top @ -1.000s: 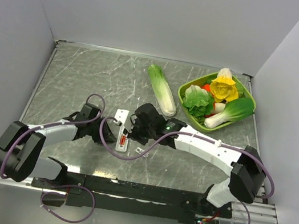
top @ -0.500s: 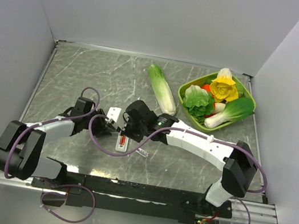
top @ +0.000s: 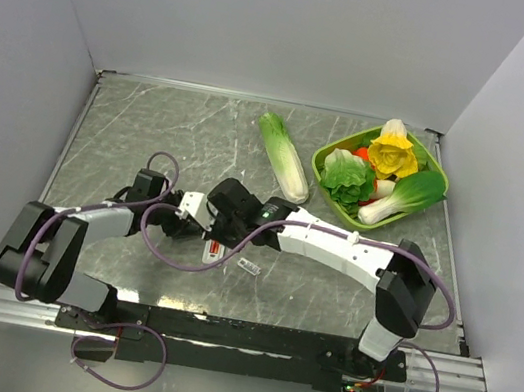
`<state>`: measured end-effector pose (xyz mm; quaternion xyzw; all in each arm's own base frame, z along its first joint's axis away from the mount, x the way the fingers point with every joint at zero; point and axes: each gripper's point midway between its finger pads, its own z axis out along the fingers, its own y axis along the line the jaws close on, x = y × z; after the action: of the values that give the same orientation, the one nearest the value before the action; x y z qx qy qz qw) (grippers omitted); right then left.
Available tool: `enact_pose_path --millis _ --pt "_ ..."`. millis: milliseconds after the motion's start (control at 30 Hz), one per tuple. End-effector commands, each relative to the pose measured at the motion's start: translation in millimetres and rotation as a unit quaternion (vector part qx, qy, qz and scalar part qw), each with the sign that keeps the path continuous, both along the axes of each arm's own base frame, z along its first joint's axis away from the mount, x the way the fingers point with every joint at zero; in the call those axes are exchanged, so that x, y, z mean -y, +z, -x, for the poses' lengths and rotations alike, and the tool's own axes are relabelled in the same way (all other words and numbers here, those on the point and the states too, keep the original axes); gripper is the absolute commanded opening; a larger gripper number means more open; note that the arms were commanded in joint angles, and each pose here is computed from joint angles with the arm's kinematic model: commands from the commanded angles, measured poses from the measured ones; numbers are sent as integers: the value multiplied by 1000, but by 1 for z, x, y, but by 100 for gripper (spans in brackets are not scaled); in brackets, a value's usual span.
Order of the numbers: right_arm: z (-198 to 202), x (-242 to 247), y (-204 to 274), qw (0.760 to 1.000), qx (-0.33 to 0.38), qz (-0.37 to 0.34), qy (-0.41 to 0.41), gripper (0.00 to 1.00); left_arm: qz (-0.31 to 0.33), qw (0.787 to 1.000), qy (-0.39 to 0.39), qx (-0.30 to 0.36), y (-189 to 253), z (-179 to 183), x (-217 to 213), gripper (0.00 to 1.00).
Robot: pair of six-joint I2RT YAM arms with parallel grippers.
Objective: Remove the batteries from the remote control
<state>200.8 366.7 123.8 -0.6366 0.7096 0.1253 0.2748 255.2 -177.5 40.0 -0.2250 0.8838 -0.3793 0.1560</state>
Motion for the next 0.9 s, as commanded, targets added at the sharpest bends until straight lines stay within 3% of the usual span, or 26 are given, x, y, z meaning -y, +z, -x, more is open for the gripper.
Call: enact_pose_path --millis 0,867 --pt "-7 -9 8 1000 12 3 -11 0 19 1000 -11 21 8 -7 6 37" --pt "1 -43 -31 999 2 45 17 0 40 999 -16 -25 -15 11 12 32"
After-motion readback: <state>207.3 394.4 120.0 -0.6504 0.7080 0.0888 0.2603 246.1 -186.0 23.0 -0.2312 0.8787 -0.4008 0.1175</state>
